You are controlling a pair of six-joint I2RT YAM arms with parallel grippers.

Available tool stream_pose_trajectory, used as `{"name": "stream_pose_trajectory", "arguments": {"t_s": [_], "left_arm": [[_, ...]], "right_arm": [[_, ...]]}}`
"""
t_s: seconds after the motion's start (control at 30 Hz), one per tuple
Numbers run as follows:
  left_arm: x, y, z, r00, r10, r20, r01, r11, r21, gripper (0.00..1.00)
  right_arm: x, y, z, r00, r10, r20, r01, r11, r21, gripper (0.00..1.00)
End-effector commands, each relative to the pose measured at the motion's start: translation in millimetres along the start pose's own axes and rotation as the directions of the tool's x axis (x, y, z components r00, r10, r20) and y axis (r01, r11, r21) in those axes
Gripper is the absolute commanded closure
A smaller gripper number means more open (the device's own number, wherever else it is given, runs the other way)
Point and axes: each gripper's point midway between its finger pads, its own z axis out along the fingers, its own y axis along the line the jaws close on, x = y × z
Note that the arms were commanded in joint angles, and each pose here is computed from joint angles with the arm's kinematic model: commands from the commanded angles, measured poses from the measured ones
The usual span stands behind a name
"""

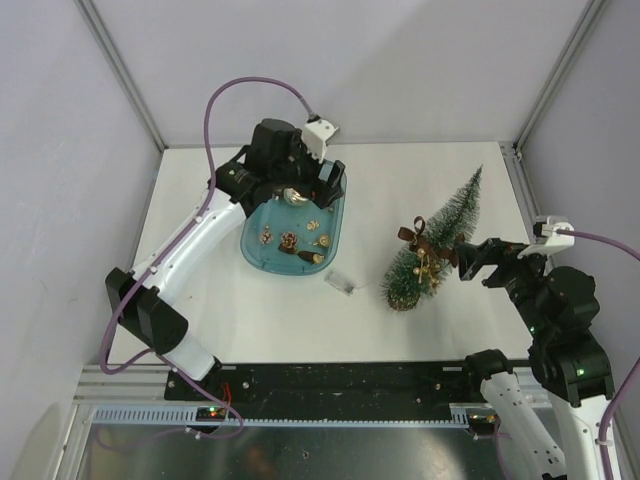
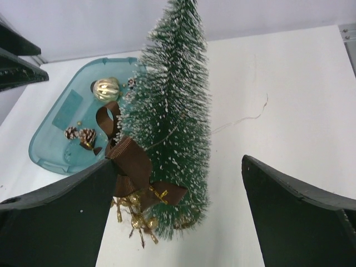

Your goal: Decorate the small christmas tree

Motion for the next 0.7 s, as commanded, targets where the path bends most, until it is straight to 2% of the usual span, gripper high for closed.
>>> {"name": "stream_pose_trajectory", "arguments": {"t_s": [0.0, 0.27, 0.4, 0.5, 0.67], "left_arm": [[-17, -9, -17, 0.998, -0.036, 0.057, 0.032, 0.997, 0.064, 0.0], [-20, -16, -26, 0.997, -0.019, 0.075, 0.011, 0.995, 0.095, 0.0], [-20, -17, -31, 0.997, -0.007, 0.082, -0.001, 0.996, 0.095, 0.0], [-19, -17, -33, 0.997, -0.002, 0.083, -0.006, 0.996, 0.094, 0.0], [-17, -19, -38, 0.996, 0.011, 0.088, -0.019, 0.995, 0.095, 0.0]], "right_arm": [[4, 1, -7, 0.999, -0.014, -0.048, 0.014, 1.0, -0.006, 0.02], [25, 11, 1, 0.98, -0.014, -0.197, 0.003, 0.998, -0.057, 0.01], [30, 23, 2, 0.95, -0.017, -0.311, -0.015, 0.995, -0.101, 0.01], [39, 25, -1, 0.91, 0.03, -0.412, -0.065, 0.995, -0.071, 0.01], [46, 12, -10, 0.872, 0.115, -0.475, -0.098, 0.993, 0.06, 0.01]]}}
